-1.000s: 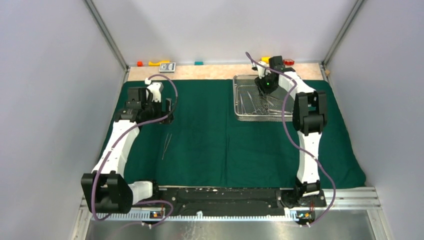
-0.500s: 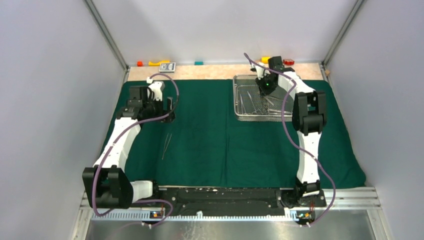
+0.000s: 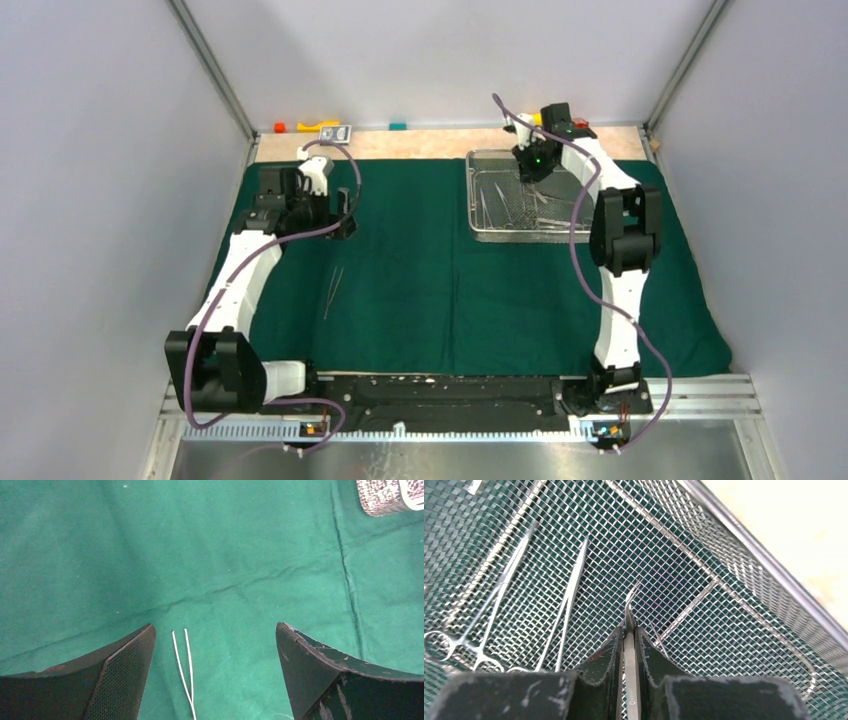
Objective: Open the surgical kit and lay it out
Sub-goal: Pick up the medical item from the container.
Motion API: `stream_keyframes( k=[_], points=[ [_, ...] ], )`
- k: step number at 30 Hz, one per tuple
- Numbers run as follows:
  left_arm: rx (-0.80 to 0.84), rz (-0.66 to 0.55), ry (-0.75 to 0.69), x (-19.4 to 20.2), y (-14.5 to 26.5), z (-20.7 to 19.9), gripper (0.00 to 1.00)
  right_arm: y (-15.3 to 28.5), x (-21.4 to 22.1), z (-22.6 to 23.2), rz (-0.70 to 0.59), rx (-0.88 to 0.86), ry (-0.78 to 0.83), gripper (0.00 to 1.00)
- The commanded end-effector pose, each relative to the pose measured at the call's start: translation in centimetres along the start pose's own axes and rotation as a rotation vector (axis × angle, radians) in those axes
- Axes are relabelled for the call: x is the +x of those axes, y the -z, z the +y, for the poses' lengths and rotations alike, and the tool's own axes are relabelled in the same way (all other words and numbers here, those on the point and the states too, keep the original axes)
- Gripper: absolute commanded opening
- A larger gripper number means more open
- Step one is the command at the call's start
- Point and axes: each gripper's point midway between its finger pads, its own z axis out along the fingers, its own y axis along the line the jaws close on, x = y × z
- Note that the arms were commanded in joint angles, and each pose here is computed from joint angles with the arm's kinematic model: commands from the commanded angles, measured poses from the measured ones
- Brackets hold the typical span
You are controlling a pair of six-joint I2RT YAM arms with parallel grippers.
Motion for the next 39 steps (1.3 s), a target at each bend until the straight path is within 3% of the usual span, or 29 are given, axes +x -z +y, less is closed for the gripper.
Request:
stream_keyframes(
  k=[1, 9, 15, 28, 32, 39],
  points=[
    [0.085, -0.097, -0.031, -3.4, 0.1, -1.9, 0.94, 6.1, -6.1, 0.5, -0.177, 0.026, 0.029, 0.00],
    [0.231, -0.155, -0.051, -5.5, 0.1, -5.7, 0.94, 9.7, -8.4, 3.2, -0.285, -0.059, 0.002, 0.00],
    [0.291, -0.157, -0.071, -5.9, -0.7, -8.6, 0.94, 10.6, -8.5, 2.8, -0.300, 0.001, -0.036, 0.00],
    [0.308, -0.151, -0.098, -5.2, -1.6, -10.4, 0.94, 1.4, -2.5, 0.6, -0.095, 0.035, -0.114, 0.01],
    [0.304, -0.154, -0.105, -5.0, -1.6, -10.3, 0.95, 0.3, -2.1, 0.0, -0.070, 0.044, -0.115, 0.13],
    [0.298, -0.168, -0.119, -4.9, -1.4, -10.3, 0.95, 1.3, -2.1, -0.8, -0.079, 0.070, -0.103, 0.44]
  ],
)
